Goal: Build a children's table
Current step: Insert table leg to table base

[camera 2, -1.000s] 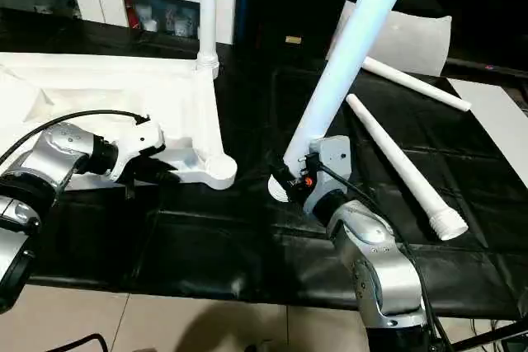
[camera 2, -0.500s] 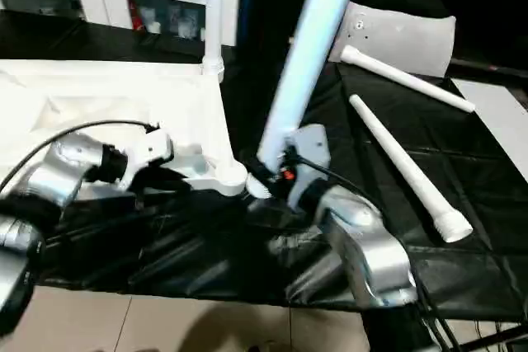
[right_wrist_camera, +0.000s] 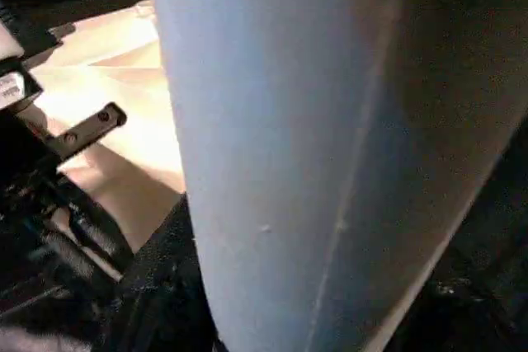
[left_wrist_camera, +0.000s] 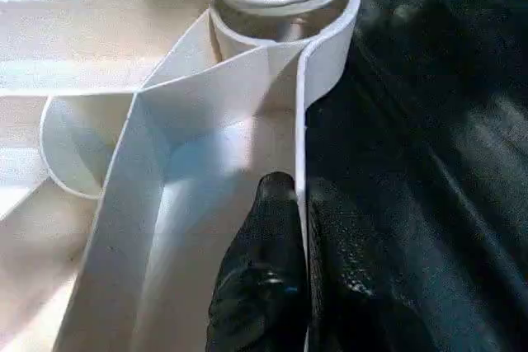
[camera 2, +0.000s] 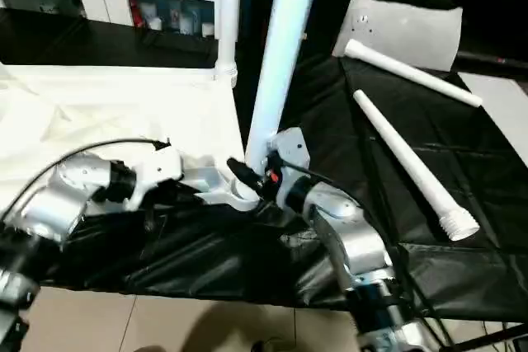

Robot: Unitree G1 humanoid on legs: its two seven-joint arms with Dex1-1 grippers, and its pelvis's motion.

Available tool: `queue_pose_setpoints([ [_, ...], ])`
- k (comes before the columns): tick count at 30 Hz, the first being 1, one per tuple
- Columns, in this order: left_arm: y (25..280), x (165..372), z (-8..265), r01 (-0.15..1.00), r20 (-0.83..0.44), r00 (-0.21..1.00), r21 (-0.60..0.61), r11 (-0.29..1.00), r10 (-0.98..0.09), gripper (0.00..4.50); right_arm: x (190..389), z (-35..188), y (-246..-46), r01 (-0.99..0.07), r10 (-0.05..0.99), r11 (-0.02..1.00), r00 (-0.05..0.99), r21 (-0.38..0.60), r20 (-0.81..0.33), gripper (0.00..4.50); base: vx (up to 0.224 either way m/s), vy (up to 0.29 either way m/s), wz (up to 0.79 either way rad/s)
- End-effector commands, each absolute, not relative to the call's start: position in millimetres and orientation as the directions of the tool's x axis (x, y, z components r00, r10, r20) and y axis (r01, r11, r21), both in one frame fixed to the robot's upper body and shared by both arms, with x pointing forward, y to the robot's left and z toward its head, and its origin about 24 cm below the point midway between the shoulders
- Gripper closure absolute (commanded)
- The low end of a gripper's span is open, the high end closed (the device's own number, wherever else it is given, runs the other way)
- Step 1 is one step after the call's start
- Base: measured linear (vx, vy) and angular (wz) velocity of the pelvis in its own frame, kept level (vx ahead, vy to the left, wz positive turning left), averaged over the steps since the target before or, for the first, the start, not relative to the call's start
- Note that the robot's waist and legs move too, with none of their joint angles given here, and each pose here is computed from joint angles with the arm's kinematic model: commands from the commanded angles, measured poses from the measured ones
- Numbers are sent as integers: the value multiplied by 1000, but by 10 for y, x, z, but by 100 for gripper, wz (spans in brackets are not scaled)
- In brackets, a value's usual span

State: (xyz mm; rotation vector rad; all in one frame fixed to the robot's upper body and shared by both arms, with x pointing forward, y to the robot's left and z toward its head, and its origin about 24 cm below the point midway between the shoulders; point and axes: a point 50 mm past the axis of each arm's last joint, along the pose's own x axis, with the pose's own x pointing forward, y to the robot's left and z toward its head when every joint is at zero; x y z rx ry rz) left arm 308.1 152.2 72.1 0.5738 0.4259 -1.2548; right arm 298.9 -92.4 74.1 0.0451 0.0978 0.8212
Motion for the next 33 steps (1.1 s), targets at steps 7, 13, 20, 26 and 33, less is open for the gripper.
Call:
queue_pose_setpoints([
  [7, 1402, 2994, 657, 941, -491, 337, 206, 269, -803, 450, 3017, 714, -916, -715, 720, 691, 694, 109, -14, 258, 0, 0, 0],
  [13, 1440, 2990, 679, 940, -492, 342, 178, 292, -800, 389, 3023, 683, -866, -721, 726, 685, 688, 106, -12, 258, 0, 0, 0],
  [20, 1512, 3014, 656, 933, -502, 358, 168, 318, -787, 387, 3040, 663, -847, -724, 728, 683, 686, 101, -7, 258, 0, 0, 0],
  [26, 1586, 2968, 607, 954, -579, 299, 162, 252, -759, 422, 3043, 648, -854, -729, 732, 679, 681, 85, -11, 258, 0, 0, 0],
  [33, 1652, 2972, 620, 958, -638, 285, 182, 220, -715, 443, 3053, 633, -883, -723, 726, 687, 688, 78, -16, 258, 0, 0, 0],
])
